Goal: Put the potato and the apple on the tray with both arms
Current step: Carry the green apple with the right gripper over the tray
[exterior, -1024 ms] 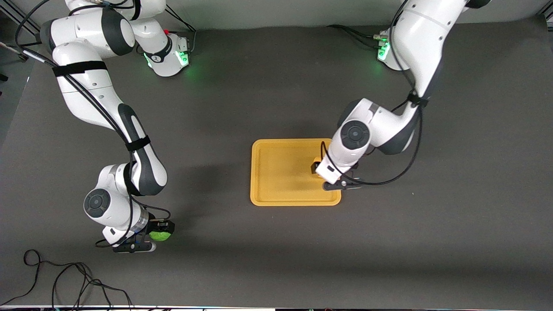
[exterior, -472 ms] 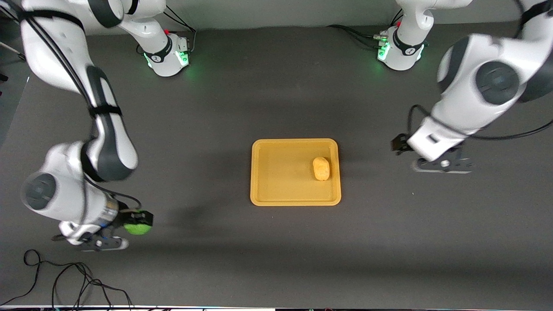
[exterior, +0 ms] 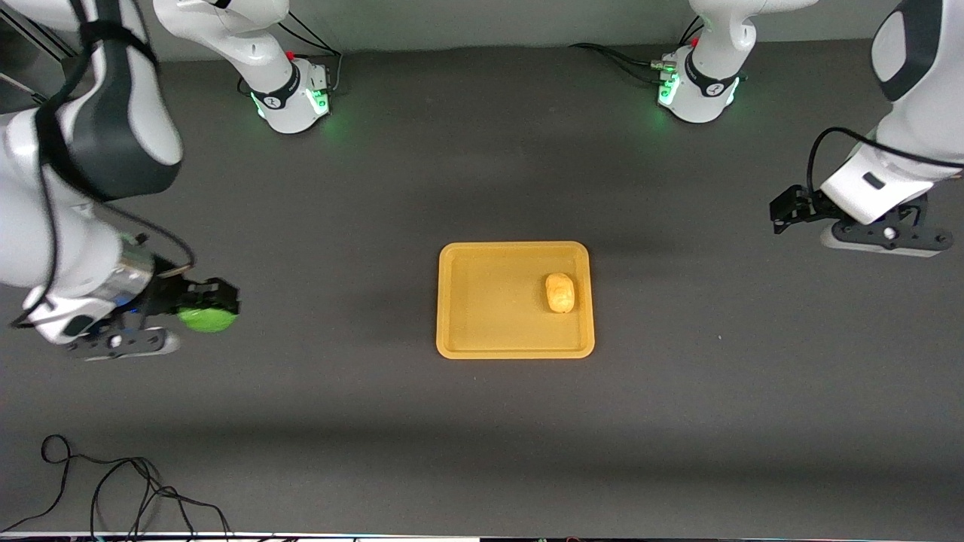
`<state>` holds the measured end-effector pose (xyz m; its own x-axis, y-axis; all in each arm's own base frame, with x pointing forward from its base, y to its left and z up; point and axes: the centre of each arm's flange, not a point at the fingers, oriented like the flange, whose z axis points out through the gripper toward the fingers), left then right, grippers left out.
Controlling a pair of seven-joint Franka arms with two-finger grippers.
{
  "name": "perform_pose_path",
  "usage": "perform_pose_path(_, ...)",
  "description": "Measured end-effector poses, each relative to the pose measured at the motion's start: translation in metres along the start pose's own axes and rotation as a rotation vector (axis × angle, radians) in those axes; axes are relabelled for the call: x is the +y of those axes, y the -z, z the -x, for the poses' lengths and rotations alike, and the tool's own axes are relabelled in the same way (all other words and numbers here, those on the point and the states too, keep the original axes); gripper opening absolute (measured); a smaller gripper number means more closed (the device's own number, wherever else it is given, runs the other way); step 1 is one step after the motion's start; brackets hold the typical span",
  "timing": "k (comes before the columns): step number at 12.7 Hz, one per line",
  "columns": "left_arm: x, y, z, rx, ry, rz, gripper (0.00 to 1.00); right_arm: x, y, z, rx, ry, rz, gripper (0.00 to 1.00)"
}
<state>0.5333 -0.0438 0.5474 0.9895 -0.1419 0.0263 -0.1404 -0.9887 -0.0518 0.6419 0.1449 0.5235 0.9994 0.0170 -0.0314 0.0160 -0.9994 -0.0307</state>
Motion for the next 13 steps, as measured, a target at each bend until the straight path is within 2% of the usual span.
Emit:
perform_pose_path(2, -0.006, 0.013, -0.003, 0.022, -0.003, 0.0, 1.0, -0.088, -0.015, 0.022, -0.015, -0.034, 0.007, 0.71)
perform_pose_path(5, -0.012, 0.029, -0.008, -0.02, -0.078, 0.009, 1.0, -0.226, -0.06, 0.059, -0.004, -0.137, 0.009, 0.71)
perform_pose_path(8, -0.023, 0.037, -0.013, -0.04, -0.084, 0.023, 1.0, -0.333, -0.107, 0.083, 0.022, -0.234, 0.004, 0.71)
perform_pose_path(10, -0.036, 0.04, -0.015, -0.031, -0.053, 0.062, 1.0, -0.377, -0.15, 0.091, 0.067, -0.251, 0.0, 0.71)
perform_pose_path(13, -0.046, 0.04, -0.013, -0.036, -0.037, 0.081, 1.0, -0.397, -0.238, 0.088, 0.105, -0.225, 0.037, 0.71)
